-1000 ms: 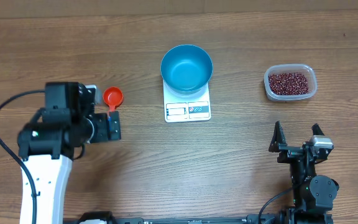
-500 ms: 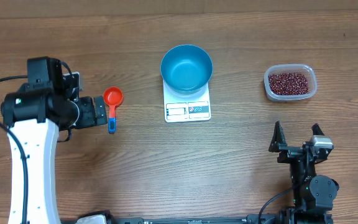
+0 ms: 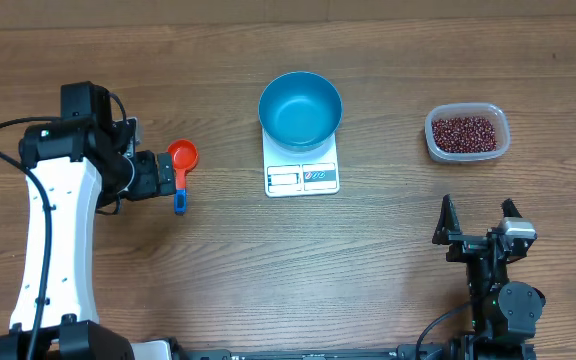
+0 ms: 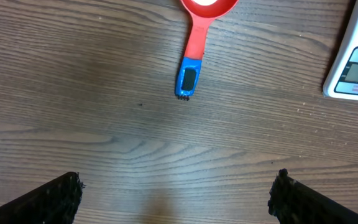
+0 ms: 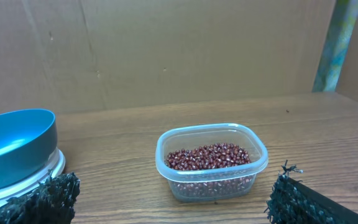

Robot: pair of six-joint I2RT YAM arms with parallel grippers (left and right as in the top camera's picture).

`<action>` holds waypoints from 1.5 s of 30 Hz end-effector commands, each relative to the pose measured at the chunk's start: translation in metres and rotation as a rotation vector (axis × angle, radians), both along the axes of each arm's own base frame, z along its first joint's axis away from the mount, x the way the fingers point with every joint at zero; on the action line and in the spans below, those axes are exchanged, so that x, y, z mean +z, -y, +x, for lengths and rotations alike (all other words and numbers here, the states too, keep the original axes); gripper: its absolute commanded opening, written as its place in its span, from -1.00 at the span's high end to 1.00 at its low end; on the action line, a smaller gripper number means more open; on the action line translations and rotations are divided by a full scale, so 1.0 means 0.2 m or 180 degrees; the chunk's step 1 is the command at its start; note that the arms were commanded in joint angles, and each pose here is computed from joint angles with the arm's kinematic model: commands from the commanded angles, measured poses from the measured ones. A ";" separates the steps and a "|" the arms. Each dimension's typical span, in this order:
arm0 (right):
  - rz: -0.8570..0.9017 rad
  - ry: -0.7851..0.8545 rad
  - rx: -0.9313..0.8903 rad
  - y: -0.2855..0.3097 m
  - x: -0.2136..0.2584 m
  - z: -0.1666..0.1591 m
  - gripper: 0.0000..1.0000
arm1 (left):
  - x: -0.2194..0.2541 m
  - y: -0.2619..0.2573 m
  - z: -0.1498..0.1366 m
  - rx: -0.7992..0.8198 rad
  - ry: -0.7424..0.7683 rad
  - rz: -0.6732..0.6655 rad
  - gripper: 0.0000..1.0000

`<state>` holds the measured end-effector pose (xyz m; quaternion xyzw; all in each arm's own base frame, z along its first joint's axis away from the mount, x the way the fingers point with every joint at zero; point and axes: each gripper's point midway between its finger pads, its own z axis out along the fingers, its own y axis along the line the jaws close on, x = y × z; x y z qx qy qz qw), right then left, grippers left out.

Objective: Scoop item into bowl and weigh 150g on scale
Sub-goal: 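Move the left gripper forward toward the red scoop, then lower the left gripper and close it on the red scoop's rim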

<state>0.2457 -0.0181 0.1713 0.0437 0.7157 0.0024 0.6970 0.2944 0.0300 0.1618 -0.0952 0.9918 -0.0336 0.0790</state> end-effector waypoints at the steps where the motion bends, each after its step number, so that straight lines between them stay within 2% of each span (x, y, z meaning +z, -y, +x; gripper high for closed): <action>1: 0.0009 0.0016 -0.0031 0.01 -0.01 0.00 -1.00 | 0.02 -0.02 0.05 -0.0029 0.0094 0.0021 -0.99; 13: 0.0009 0.0015 -0.0031 0.01 -0.01 0.00 -1.00 | 0.03 -0.03 0.15 -0.0029 0.0326 0.0058 -0.99; 26: 0.0009 0.0015 -0.0031 0.01 -0.01 0.00 -1.00 | -0.18 -0.04 0.22 -0.0031 0.0012 0.0022 -0.99; 45: 0.0009 0.0016 -0.0031 0.01 -0.01 0.00 -1.00 | -0.39 -0.07 0.36 -0.0053 -0.0049 0.0027 -0.99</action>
